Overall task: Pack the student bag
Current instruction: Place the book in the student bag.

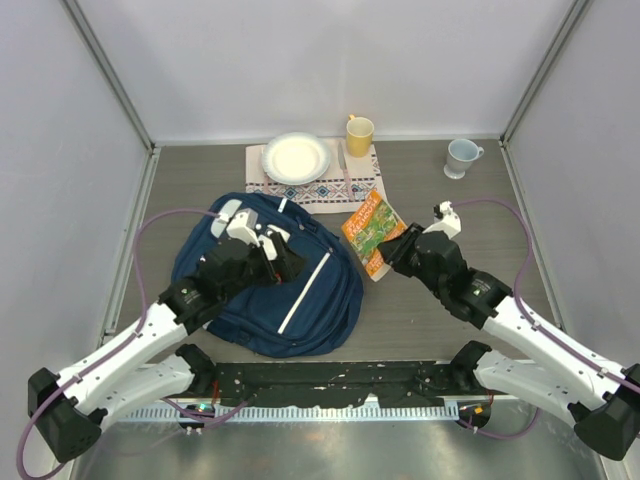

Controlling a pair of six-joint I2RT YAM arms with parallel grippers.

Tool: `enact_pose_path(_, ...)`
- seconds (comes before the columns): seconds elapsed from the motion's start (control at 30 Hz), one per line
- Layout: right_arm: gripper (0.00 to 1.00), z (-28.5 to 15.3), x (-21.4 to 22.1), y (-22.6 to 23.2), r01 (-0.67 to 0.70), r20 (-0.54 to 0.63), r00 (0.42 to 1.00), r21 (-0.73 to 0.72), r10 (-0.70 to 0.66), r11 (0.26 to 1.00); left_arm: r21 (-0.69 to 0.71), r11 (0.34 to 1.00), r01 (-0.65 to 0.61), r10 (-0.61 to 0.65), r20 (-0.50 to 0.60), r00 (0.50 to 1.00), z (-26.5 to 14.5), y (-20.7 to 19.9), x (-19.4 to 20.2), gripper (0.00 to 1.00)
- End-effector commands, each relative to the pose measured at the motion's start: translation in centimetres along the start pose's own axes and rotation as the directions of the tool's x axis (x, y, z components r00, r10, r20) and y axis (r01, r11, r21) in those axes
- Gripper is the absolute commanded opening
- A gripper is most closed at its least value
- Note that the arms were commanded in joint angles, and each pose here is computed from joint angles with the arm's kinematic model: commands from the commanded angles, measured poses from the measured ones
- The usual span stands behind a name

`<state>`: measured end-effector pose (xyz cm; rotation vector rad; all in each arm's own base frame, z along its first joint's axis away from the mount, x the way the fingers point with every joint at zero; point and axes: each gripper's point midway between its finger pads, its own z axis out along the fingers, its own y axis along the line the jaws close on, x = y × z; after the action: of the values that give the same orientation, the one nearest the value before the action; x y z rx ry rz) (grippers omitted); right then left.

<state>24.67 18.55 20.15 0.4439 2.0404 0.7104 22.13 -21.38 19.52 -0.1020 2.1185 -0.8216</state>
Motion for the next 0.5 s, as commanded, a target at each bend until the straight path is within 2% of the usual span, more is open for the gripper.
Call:
enact_pose_path(0.0, 0.01, -1.4, -4.8, 2.9, -0.016, 0.139, 0.99, -0.053, 0.024, 0.998, -0.003, 0.999, -0.043, 0.043, 0.006, 0.999, -0.3, -0.5, -0.1, 1.0)
enact_pose_path(0.17, 0.01, -1.0, -5.2, 1.2, 0.06, 0.13, 0.989, 0.088, -0.071, 0.994, -0.033, 0.996, -0.084, 0.085, 0.006, 0.996, -0.3, -0.8, 0.5, 0.99)
enact_pose_path(0.33, 0.01, -1.2, -4.9, 0.6, 0.068, 0.128, 0.988, 0.098, -0.081, 0.993, -0.059, 0.985, -0.16, 0.16, -0.008, 0.987, -0.1, -1.6, 1.1, 1.0)
enact_pose_path(0.47, 0.01, -2.6, -6.1, -1.4, 0.072, 0.182, 0.978, 0.173, -0.104, 0.982, -0.088, 0.96, -0.267, 0.262, -0.064, 0.963, -0.2, -2.2, 2.9, 1.0)
